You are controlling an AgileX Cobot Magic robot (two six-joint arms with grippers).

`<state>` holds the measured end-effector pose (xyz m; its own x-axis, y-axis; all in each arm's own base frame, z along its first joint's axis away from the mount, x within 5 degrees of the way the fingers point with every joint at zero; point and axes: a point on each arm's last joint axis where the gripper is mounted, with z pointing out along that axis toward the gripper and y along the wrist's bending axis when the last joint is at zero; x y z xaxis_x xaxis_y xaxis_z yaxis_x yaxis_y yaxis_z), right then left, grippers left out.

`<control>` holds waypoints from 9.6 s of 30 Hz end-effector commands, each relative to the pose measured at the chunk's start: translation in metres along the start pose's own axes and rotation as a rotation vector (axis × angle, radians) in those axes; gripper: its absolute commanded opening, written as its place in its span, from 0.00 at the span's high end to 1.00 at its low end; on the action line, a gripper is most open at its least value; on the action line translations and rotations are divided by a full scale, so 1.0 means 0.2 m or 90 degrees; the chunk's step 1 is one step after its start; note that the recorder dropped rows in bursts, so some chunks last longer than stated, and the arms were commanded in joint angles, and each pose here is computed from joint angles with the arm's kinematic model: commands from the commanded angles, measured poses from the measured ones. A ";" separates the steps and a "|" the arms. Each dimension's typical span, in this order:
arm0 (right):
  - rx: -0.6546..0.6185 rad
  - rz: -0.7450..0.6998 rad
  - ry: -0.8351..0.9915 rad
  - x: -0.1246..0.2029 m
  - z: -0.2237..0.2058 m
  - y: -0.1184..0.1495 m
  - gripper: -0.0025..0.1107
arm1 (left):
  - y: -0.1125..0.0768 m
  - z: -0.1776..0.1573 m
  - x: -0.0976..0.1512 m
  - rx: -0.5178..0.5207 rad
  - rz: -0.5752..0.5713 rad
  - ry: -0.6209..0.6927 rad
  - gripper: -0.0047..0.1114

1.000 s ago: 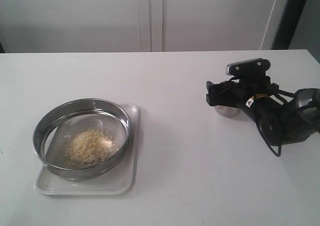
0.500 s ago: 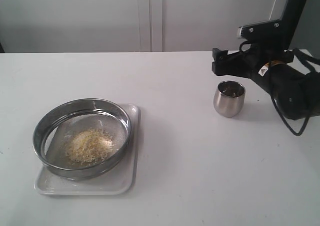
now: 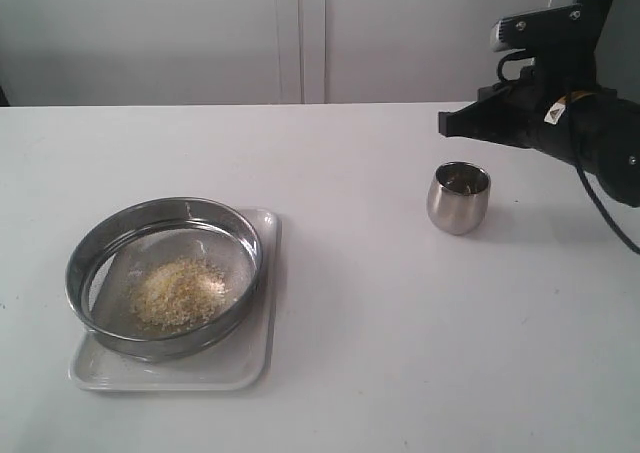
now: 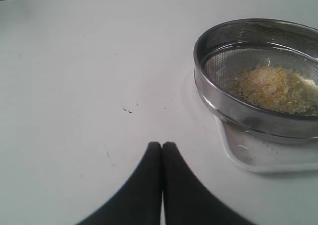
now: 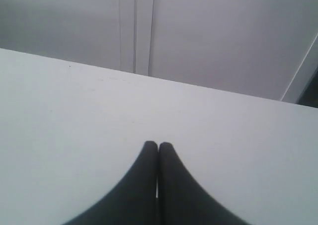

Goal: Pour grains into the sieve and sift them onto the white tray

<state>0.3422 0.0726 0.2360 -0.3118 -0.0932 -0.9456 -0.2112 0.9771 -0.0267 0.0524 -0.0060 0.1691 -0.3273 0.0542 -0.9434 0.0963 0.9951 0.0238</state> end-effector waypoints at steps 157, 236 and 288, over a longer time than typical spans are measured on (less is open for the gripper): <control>0.108 0.047 0.014 0.47 -1.39 -0.05 0.98 | 0.00 0.00 0.00 -0.002 -0.003 -0.004 0.96; 0.100 0.052 -0.045 0.74 -1.32 -0.04 0.98 | 0.00 0.00 0.00 -0.002 -0.003 -0.004 0.96; 0.100 0.052 -0.045 0.74 -1.32 -0.04 0.98 | 0.02 -0.17 -0.50 -0.032 0.026 -0.291 0.96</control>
<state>0.0533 0.0015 0.1825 -0.2706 -0.0088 -0.9627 -0.0454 0.9990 0.0037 0.0532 -0.0041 0.2704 0.1031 0.0712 -0.9921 0.0566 0.9954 0.0773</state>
